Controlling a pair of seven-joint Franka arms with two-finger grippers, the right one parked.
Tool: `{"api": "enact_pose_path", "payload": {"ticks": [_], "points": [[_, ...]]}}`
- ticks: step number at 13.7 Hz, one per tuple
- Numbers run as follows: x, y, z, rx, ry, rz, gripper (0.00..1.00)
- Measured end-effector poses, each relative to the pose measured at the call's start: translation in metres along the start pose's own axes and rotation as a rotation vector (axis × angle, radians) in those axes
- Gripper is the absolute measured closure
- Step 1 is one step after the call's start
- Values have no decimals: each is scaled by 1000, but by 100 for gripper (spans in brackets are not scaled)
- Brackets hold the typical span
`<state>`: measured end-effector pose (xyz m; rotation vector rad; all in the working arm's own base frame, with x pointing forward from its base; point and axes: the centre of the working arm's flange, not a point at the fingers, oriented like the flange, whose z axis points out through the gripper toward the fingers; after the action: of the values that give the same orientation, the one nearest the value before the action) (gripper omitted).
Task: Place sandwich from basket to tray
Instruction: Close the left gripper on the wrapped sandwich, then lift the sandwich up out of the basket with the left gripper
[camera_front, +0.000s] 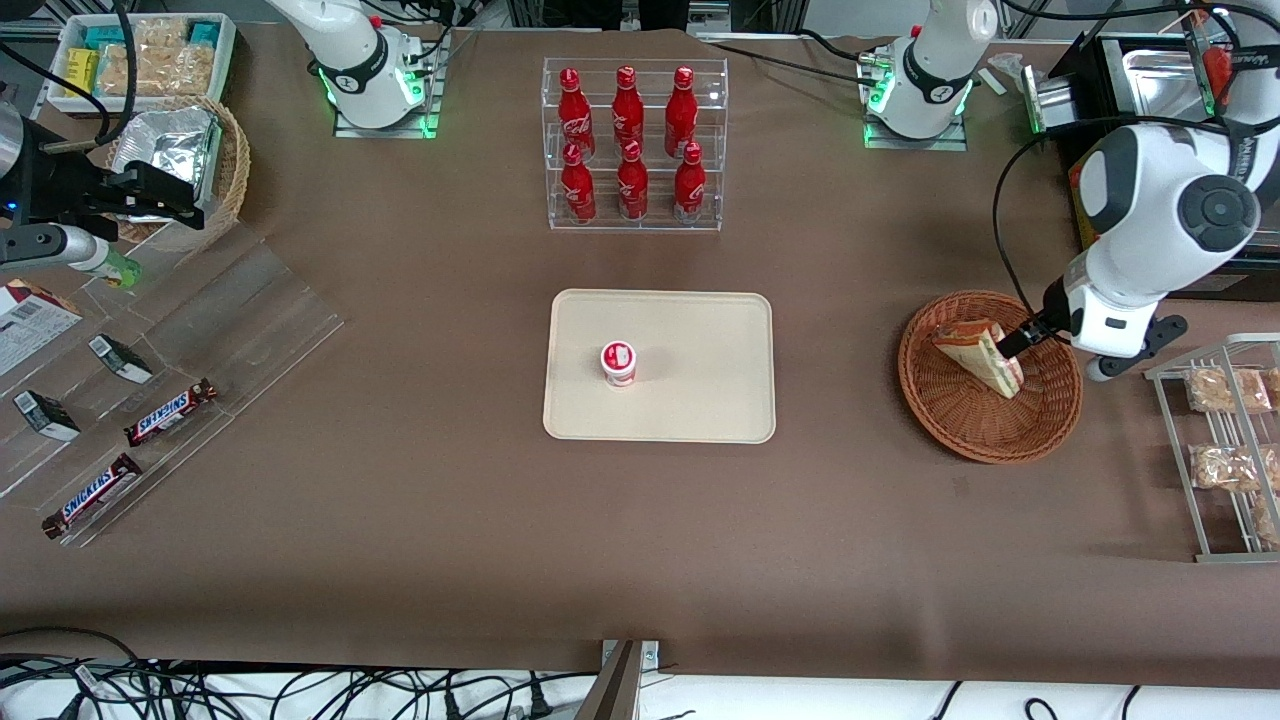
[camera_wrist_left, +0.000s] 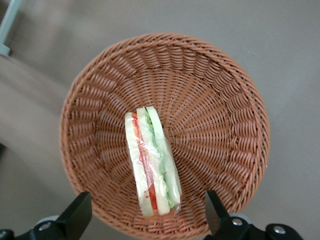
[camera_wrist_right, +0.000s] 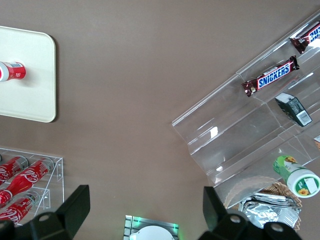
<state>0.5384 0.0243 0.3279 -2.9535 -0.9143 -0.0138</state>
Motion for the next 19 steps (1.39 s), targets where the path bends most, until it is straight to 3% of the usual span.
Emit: {"api": "enact_pose_path", "payload": {"ticks": [7,13,17,19], "points": [[-17,-6,49,-36,27,-73,0],[-18,-3,83,-45,21,-97,0],[-19,-2,86,-26,34,-64,38],[-19,-2,86,-17,42,-46,39]]}}
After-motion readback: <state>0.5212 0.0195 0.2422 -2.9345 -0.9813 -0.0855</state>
